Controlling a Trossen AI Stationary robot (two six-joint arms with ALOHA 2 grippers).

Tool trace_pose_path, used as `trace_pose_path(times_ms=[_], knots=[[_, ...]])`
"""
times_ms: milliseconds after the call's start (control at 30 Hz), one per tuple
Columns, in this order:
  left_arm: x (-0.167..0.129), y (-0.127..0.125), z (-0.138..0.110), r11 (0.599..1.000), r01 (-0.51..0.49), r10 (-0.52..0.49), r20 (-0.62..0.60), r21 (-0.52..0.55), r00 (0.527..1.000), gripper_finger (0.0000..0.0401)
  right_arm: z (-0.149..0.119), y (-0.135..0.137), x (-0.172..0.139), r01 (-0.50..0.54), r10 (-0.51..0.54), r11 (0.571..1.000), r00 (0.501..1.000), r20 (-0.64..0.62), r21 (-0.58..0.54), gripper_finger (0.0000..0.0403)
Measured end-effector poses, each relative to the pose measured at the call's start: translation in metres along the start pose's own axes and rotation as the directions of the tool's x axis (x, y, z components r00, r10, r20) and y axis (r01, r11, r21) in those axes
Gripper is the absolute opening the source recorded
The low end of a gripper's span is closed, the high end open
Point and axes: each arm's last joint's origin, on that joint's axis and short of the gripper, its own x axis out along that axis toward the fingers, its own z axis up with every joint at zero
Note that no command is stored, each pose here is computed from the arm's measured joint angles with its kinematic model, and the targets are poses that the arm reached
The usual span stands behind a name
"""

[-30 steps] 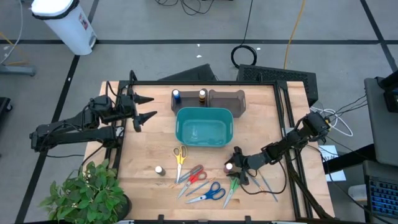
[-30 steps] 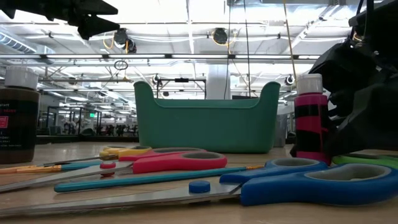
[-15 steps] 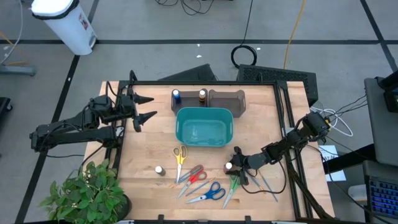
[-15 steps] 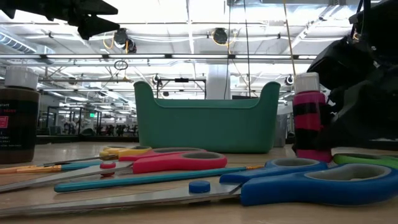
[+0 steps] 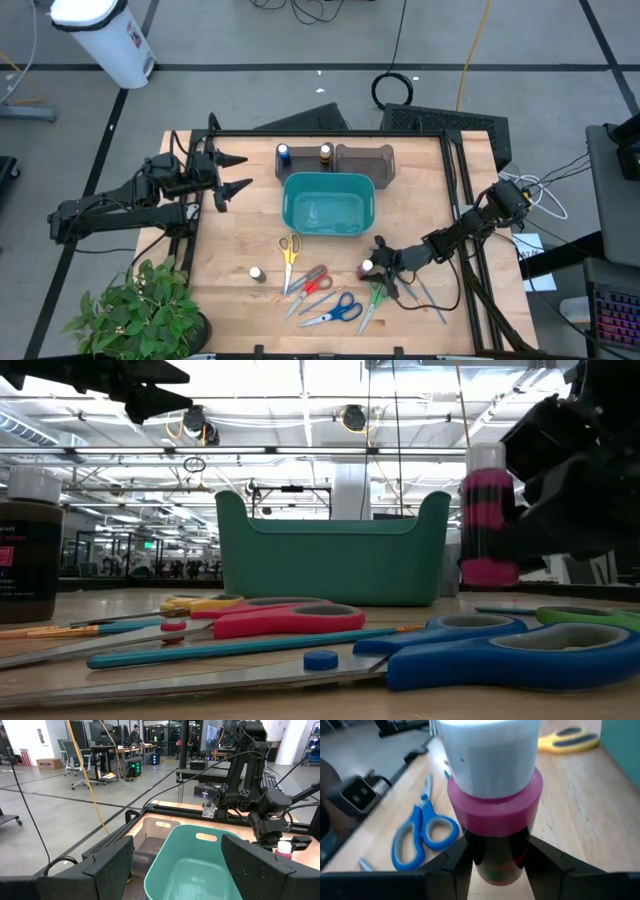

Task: Pick & Place Paint Supplies
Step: Put the pink paint bottle into the left black bin

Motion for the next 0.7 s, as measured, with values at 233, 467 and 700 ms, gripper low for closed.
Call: trace_pose_path(times_ms=[233, 467, 700], knots=[[0.0, 0.0, 0.0, 1.0, 0.0, 0.0, 0.0, 0.0, 1.0, 0.031, 0.014, 0.004, -0.006, -0.015, 0.016, 1.0, 0.999, 0.046, -0.005, 0.0139], [0.0, 0.0, 0.0, 1.0, 0.0, 0.0, 0.0, 0.0, 1.0, 0.031, 0.034, 0.008, -0.02, -0.017, 0.02, 0.999, 0.998, 0.065, -0.045, 0.0141], [0.0, 0.0, 0.0, 1.0, 0.0, 0.0, 0.0, 0.0, 1.0, 0.031, 0.051, 0.011, -0.037, -0.014, 0.018, 0.998, 0.997, 0.074, -0.062, 0.0141]])
